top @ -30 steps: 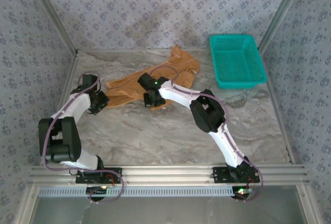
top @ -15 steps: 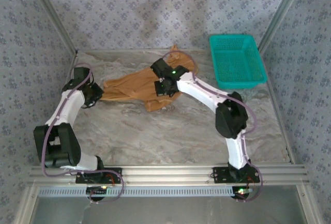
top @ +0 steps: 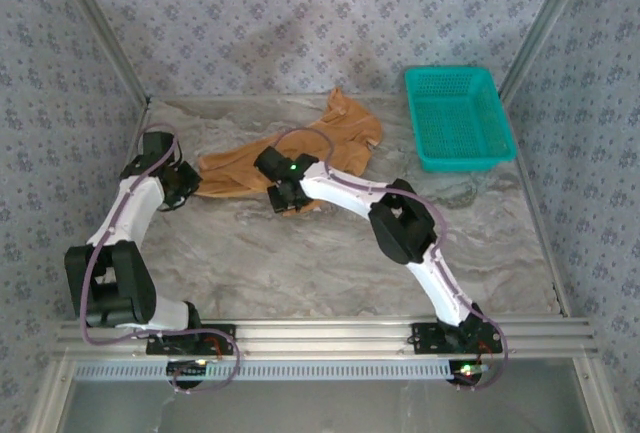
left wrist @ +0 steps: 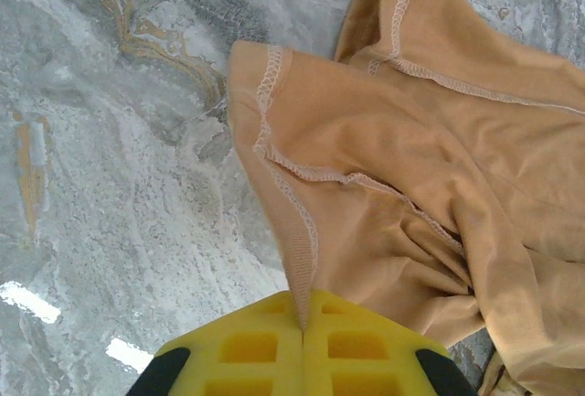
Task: Fold the inside-out t-shirt
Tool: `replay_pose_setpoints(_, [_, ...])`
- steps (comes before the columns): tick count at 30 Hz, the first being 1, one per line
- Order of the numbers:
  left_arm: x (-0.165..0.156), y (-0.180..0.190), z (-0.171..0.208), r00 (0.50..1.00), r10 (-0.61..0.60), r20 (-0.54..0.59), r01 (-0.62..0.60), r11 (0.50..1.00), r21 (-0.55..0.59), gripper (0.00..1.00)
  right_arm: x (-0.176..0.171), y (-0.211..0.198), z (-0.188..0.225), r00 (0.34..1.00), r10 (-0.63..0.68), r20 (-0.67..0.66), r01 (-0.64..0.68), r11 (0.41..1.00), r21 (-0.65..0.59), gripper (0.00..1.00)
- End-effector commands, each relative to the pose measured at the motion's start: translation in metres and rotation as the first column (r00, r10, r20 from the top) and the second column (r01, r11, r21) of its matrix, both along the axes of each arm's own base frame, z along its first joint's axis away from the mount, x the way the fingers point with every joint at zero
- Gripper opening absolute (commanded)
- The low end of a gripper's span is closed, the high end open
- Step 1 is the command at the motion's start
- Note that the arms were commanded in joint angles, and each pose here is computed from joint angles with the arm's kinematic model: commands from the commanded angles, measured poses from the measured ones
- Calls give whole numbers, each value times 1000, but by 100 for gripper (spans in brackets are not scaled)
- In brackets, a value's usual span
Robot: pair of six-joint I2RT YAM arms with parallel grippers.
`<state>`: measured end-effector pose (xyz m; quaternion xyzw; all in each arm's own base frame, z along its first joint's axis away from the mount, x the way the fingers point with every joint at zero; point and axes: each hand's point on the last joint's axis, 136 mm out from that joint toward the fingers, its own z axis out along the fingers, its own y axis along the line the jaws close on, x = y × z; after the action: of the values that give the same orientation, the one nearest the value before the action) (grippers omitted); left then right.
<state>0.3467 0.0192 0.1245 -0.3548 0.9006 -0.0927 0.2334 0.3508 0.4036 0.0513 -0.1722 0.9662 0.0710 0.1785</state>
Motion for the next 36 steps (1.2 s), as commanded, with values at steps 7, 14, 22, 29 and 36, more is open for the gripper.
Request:
replay_pose_setpoints(7, [-7, -1, -4, 1000, 3, -6, -3, 1000, -7, 0, 31, -11, -26, 995, -101, 3, 101, 994, -46, 45])
replay_pose_setpoints(14, [-7, 0, -3, 1000, -1, -6, 1, 1000, -1, 0, 28, -14, -46, 994, -104, -40, 101, 993, -65, 34])
replay_pose_setpoints(22, [-3, 4, 7, 1000, 1, 0, -1, 1000, 20, 0, 30, -30, 14, 996, -85, 14, 86, 995, -55, 0])
replay_pose_setpoints(29, [6, 17, 40, 1000, 19, 18, -20, 999, 45, 0, 17, -76, 137, 994, -27, 105, 23, 999, 32, 0])
replay_pose_setpoints(36, [14, 21, 93, 989, 46, 144, -51, 998, 29, 0, 11, -170, 240, 954, -215, 207, 133, 928, 349, 0])
